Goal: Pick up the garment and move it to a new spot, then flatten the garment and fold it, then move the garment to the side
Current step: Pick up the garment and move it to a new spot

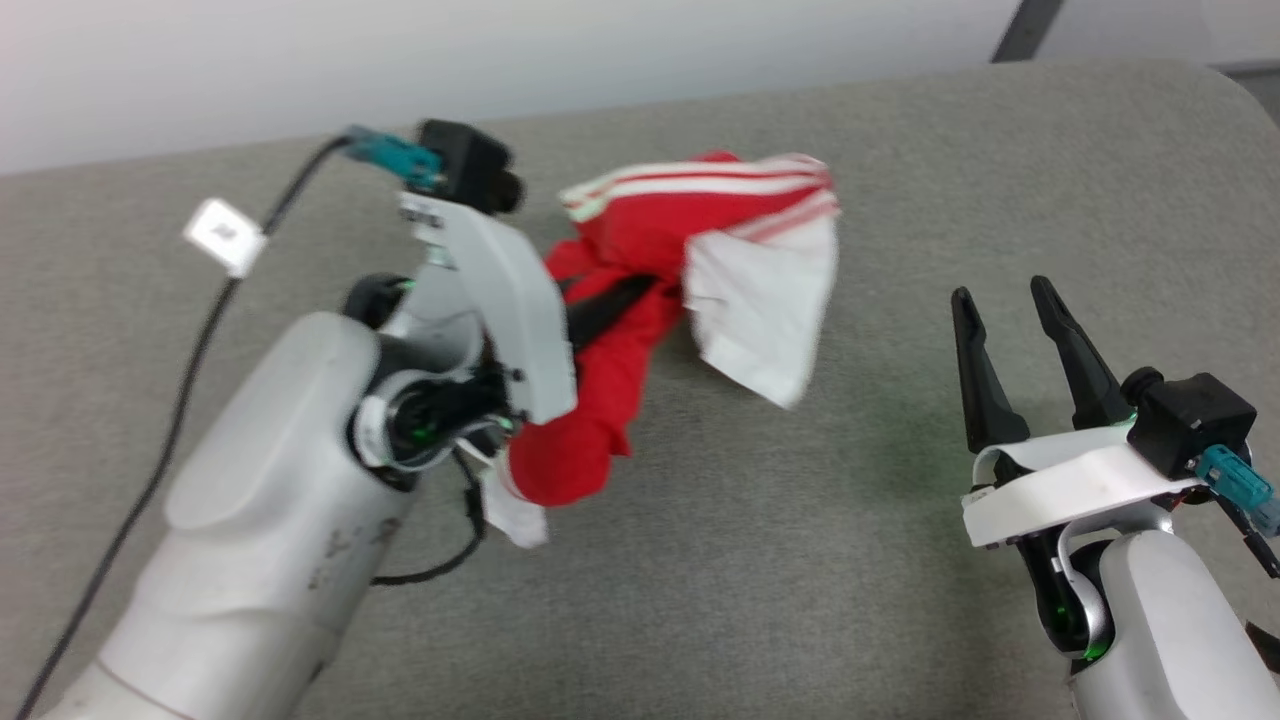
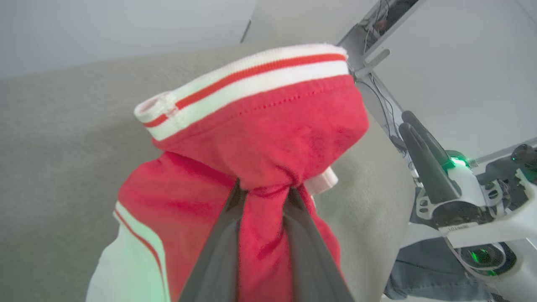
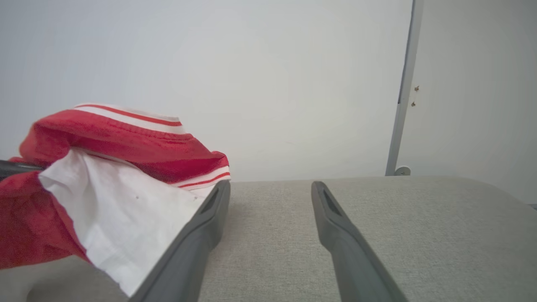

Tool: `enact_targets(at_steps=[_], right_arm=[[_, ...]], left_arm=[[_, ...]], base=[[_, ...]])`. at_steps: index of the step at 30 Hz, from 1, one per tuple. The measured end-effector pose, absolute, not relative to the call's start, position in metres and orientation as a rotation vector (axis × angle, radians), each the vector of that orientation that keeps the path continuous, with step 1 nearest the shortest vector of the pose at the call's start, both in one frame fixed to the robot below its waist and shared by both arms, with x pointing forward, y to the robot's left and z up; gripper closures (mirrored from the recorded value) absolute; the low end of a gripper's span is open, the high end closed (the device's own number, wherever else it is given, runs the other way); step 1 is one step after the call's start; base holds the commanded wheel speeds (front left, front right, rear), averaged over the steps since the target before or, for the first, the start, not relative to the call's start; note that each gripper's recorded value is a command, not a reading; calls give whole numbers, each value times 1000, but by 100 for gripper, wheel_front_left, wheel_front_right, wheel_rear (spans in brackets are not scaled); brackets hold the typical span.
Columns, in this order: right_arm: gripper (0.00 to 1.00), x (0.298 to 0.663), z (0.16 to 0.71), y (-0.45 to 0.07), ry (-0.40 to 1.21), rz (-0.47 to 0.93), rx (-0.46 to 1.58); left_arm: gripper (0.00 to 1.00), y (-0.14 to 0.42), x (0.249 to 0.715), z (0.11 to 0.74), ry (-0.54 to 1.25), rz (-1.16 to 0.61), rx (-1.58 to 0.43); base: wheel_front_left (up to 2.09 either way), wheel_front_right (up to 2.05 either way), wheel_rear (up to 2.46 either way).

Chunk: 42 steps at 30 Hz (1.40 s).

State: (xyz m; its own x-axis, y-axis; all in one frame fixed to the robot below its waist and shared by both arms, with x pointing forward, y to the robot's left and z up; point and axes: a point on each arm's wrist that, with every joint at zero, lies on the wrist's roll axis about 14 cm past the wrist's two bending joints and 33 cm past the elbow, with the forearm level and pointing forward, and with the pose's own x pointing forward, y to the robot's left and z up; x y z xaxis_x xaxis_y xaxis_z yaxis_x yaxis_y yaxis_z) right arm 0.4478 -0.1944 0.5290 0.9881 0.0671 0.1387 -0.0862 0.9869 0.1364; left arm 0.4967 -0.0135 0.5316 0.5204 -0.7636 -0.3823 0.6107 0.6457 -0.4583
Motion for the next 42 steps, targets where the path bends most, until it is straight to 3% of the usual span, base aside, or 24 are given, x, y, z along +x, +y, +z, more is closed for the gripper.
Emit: enact_targets(at_steps=[6,17,27,28,32,33,42], right_arm=[[0,443,525,-216,-130,3,153],[0,442,517,-247,-116,-97,152],[0,445,504,-250,-84,-108,145],[0,446,504,-249,-84,-105,146],[0,448,506,-244,-88,-89,145],[0,449,505,-243,-87,-83,143],[0,452,503,-224,-72,-5,114]], left_arm=[[100,-52,491,502,697,-910,-246],[100,-50,512,408,871,-856,-52],[100,-55,523,388,854,-875,66],[94,-55,522,389,848,-878,68],[9,-51,522,397,799,-873,45],[0,-50,521,399,788,-870,40],[0,-29,522,441,612,-833,-30]], base=[[0,0,0],[0,0,0],[0,0,0],[0,0,0],[0,0,0],[0,0,0],[0,0,0]])
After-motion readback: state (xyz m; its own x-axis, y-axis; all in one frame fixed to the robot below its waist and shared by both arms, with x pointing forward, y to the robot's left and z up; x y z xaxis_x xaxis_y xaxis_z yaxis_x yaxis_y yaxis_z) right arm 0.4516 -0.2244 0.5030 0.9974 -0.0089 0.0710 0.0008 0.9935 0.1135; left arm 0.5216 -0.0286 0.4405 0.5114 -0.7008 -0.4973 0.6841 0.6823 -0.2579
